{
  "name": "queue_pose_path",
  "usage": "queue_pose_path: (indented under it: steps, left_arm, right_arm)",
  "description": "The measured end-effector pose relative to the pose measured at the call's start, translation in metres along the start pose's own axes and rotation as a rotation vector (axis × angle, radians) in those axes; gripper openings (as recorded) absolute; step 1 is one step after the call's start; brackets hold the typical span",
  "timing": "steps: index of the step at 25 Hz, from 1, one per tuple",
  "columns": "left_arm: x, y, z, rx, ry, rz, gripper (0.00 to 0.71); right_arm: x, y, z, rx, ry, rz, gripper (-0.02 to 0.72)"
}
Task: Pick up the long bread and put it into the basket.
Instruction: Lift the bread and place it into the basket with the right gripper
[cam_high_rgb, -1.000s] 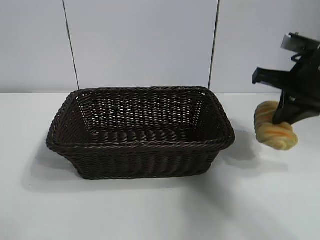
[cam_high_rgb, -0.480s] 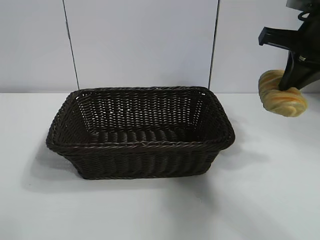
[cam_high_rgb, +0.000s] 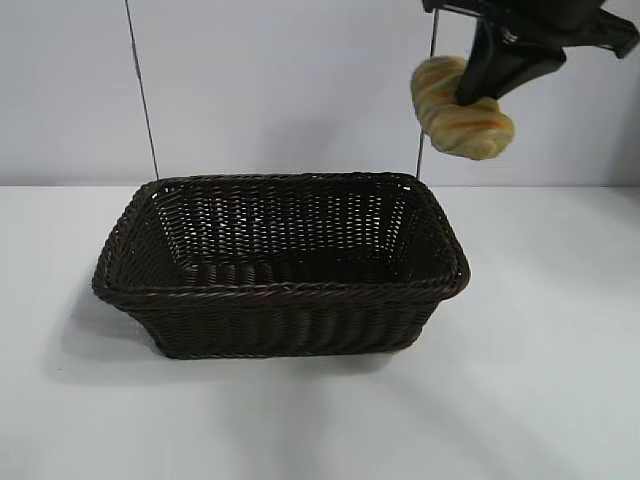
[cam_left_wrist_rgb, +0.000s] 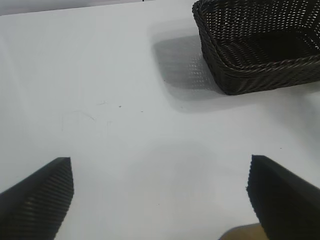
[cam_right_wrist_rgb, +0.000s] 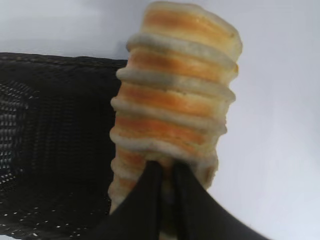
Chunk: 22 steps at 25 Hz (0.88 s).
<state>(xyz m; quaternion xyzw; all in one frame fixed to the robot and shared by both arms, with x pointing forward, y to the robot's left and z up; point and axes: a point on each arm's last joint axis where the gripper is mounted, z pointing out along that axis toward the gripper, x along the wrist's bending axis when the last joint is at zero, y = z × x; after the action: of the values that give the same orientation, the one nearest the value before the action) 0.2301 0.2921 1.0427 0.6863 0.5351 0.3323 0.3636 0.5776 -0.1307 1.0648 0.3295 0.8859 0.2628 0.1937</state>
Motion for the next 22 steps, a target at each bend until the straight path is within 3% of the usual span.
queue_pose_path:
  steps: [4, 7, 22]
  left_arm:
    - [0.000, 0.000, 0.000, 0.000, 0.000, 0.000, 0.682]
    - [0.000, 0.000, 0.000, 0.000, 0.000, 0.000, 0.682]
    - [0.000, 0.000, 0.000, 0.000, 0.000, 0.000, 0.682]
  right_arm:
    - [0.022, 0.000, 0.027, 0.037, 0.065, -0.410, 0.042]
    - [0.032, 0.001, 0.044, 0.034, 0.085, -0.543, 0.042]
    - [0.041, -0.020, 0.128, 0.043, 0.104, -0.497, 0.042]
